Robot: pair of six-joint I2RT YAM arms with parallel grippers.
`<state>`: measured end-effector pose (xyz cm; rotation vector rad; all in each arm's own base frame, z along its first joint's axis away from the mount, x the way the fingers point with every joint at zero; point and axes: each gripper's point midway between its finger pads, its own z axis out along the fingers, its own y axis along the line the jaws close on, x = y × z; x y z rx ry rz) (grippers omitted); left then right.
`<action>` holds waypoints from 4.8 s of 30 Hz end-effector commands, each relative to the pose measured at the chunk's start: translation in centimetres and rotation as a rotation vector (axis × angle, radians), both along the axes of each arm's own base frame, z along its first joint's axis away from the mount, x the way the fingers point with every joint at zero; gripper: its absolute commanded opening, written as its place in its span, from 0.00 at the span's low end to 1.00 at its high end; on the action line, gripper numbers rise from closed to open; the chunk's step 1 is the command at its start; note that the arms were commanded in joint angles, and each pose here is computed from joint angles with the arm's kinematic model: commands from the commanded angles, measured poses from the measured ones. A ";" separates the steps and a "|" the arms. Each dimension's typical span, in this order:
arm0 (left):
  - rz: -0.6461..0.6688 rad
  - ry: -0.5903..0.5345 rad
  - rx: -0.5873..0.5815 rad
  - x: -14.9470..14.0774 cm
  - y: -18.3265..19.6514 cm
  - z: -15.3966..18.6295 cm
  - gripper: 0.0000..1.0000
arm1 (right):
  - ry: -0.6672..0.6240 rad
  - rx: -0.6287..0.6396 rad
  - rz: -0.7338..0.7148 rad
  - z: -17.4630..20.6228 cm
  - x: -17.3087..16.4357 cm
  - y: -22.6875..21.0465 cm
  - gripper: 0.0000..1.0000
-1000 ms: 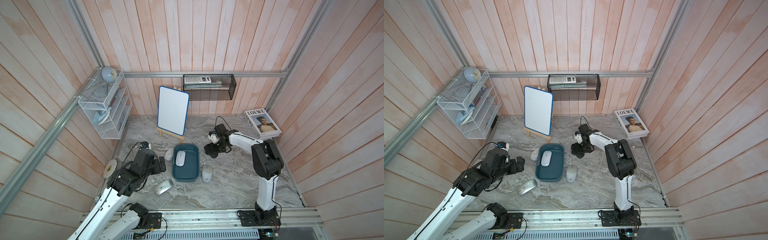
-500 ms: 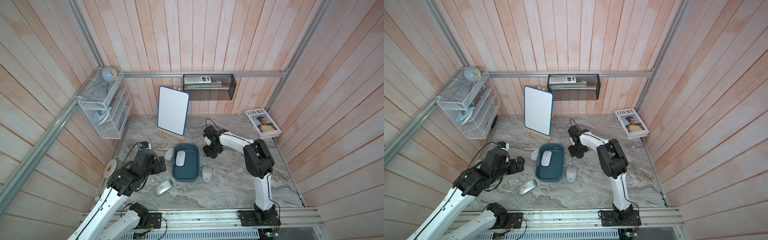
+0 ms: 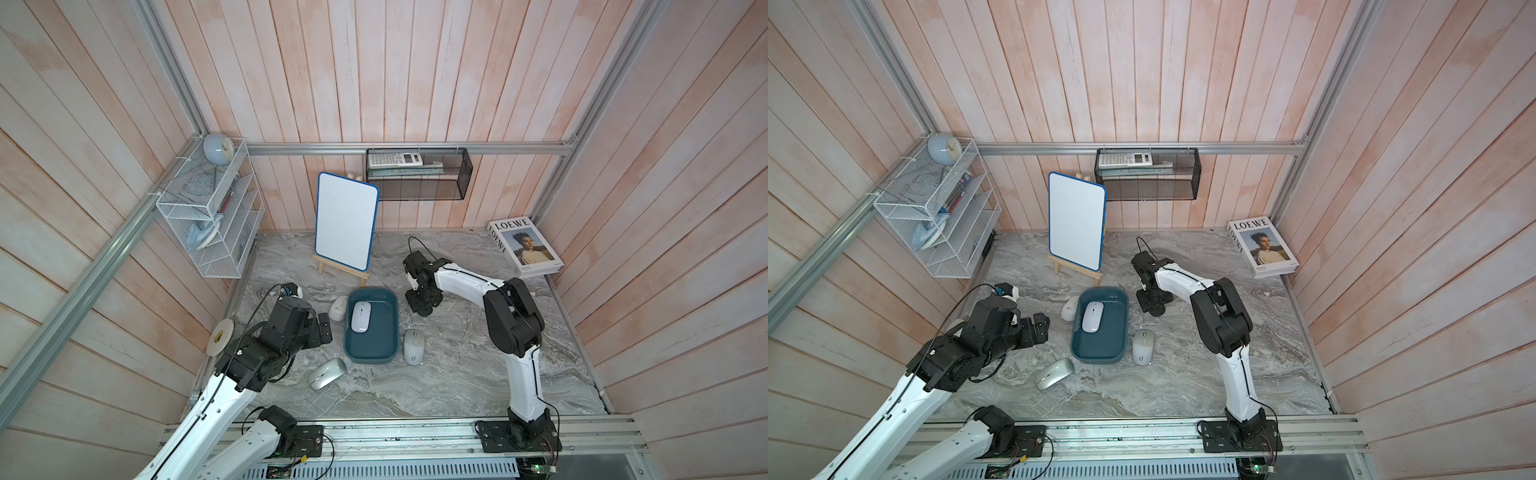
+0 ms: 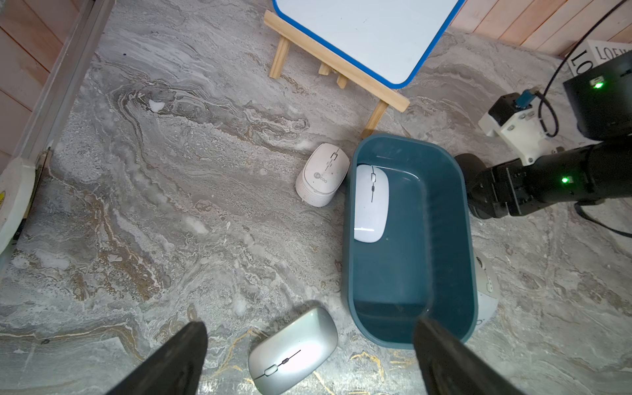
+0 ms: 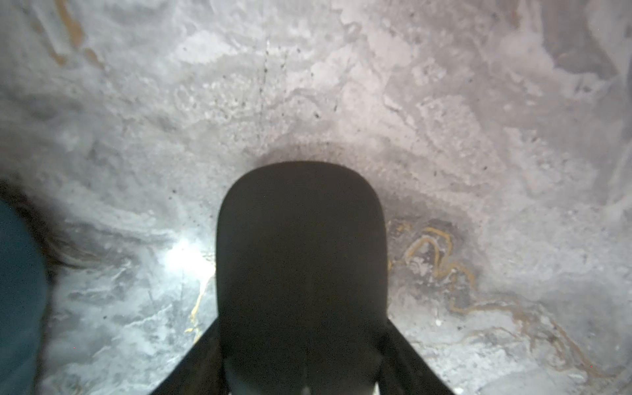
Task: Put the mouse in the storage box
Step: Pick up the mouse from the center of the board, then place the mouse in the storage box, then pick up the mouse from the center of the board.
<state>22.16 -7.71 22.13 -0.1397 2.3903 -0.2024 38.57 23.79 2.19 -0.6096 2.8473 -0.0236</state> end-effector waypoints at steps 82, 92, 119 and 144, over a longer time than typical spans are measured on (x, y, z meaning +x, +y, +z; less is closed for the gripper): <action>0.001 -0.001 -0.009 -0.1 0.1 -0.1 1.00 | -0.111 0.103 -0.249 2.9 -5.1 13.2 0.81; 0.003 -0.002 -0.008 -0.2 0.1 -0.1 1.00 | -0.321 0.172 -0.144 13.8 -5.0 13.3 0.81; 0.007 -0.021 -0.019 -0.3 0.2 0.3 1.00 | -0.182 0.289 -0.365 7.5 -15.2 1.0 0.88; 0.004 -0.011 -0.015 -0.2 0.1 0.1 1.00 | -0.029 0.193 -0.362 1.1 -15.1 3.8 0.89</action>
